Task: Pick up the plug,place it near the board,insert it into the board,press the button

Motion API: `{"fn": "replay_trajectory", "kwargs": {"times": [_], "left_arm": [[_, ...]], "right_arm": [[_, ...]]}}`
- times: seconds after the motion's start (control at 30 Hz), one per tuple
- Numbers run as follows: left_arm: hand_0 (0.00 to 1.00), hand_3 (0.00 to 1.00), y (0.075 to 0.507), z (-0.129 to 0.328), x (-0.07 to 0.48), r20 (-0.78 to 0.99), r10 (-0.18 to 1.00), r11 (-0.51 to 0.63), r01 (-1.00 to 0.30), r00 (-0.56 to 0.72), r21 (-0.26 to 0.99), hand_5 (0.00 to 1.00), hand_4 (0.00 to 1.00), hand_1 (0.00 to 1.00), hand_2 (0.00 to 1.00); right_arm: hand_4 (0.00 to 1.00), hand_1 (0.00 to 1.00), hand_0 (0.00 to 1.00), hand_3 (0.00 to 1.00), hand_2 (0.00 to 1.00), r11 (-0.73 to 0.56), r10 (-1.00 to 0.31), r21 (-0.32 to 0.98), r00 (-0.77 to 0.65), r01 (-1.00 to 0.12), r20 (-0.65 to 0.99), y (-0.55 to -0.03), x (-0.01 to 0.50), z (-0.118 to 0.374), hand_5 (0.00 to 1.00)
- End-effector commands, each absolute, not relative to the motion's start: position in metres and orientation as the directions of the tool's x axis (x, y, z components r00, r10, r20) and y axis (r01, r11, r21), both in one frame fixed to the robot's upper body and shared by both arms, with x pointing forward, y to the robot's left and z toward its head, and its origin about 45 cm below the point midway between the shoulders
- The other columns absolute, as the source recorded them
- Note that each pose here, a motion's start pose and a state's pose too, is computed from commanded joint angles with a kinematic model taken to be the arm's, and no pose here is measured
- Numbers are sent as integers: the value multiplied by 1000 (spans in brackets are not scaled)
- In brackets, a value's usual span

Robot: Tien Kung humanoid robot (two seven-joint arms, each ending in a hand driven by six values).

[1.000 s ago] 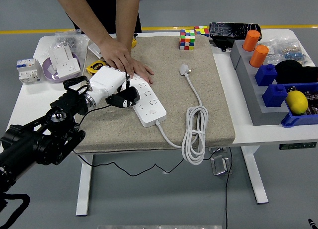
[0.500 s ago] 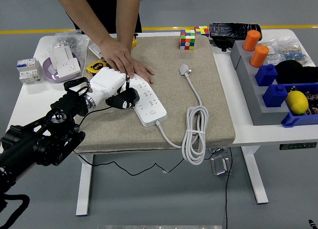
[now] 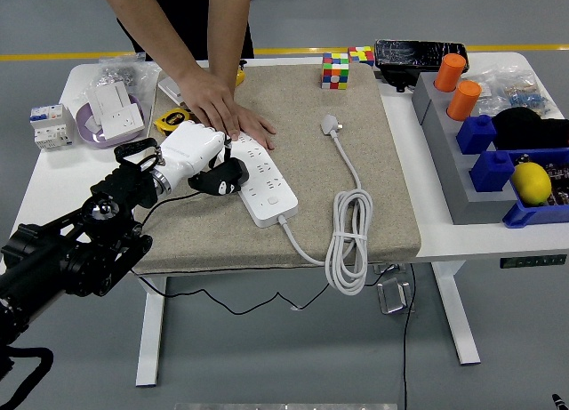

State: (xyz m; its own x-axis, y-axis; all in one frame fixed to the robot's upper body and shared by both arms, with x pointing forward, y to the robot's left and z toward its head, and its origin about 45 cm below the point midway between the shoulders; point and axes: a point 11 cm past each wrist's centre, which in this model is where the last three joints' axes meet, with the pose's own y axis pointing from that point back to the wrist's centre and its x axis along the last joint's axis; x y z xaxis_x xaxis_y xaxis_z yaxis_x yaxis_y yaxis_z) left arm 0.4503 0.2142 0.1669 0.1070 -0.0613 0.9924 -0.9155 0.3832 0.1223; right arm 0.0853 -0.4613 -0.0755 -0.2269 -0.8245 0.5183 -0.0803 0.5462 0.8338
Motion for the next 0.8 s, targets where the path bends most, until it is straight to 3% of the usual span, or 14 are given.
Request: {"fn": "replay_trajectory", "kwargs": {"times": [0.03, 0.2, 0.23, 0.4, 0.43, 0.6, 0.63, 0.8], "left_arm": [[392, 435, 214, 167, 451, 992, -61, 383, -916, 107, 123, 239, 656, 457, 423], [392, 435, 215, 167, 451, 991, -64, 381, -915, 115, 131, 239, 656, 457, 423], [428, 497, 215, 167, 451, 991, -64, 380, -915, 117, 132, 256, 724, 515, 491], [428, 497, 217, 166, 452, 990, -68, 376, -916, 126, 143, 256, 724, 515, 491], [551, 547, 217, 166, 452, 990, -68, 375, -916, 127, 144, 301, 826, 662, 564], [551, 547, 217, 167, 453, 990, -68, 372, -917, 127, 143, 301, 826, 662, 564], [618, 560, 217, 167, 453, 990, -68, 373, -917, 126, 142, 315, 858, 698, 589], [618, 560, 217, 168, 453, 990, -68, 374, -916, 126, 143, 315, 858, 698, 589]], "right_arm": [[998, 831, 908, 802, 786, 545, -825, 834, -228, -80, 517, -461, 85, -76, 998], [998, 831, 908, 802, 786, 541, -827, 837, -230, -76, 513, -461, 85, -76, 998], [998, 837, 917, 801, 787, 541, -827, 838, -231, -75, 513, -461, 85, -76, 998], [998, 837, 917, 801, 787, 536, -829, 841, -232, -72, 508, -460, 85, -76, 998], [998, 844, 941, 802, 788, 535, -830, 842, -231, -71, 508, -460, 85, -76, 998], [998, 844, 941, 802, 788, 534, -831, 843, -231, -69, 507, -460, 85, -77, 998], [998, 847, 963, 802, 789, 534, -830, 843, -232, -70, 507, -460, 86, -76, 998], [998, 847, 963, 802, 789, 536, -829, 841, -234, -72, 508, -460, 86, -76, 998]]}}
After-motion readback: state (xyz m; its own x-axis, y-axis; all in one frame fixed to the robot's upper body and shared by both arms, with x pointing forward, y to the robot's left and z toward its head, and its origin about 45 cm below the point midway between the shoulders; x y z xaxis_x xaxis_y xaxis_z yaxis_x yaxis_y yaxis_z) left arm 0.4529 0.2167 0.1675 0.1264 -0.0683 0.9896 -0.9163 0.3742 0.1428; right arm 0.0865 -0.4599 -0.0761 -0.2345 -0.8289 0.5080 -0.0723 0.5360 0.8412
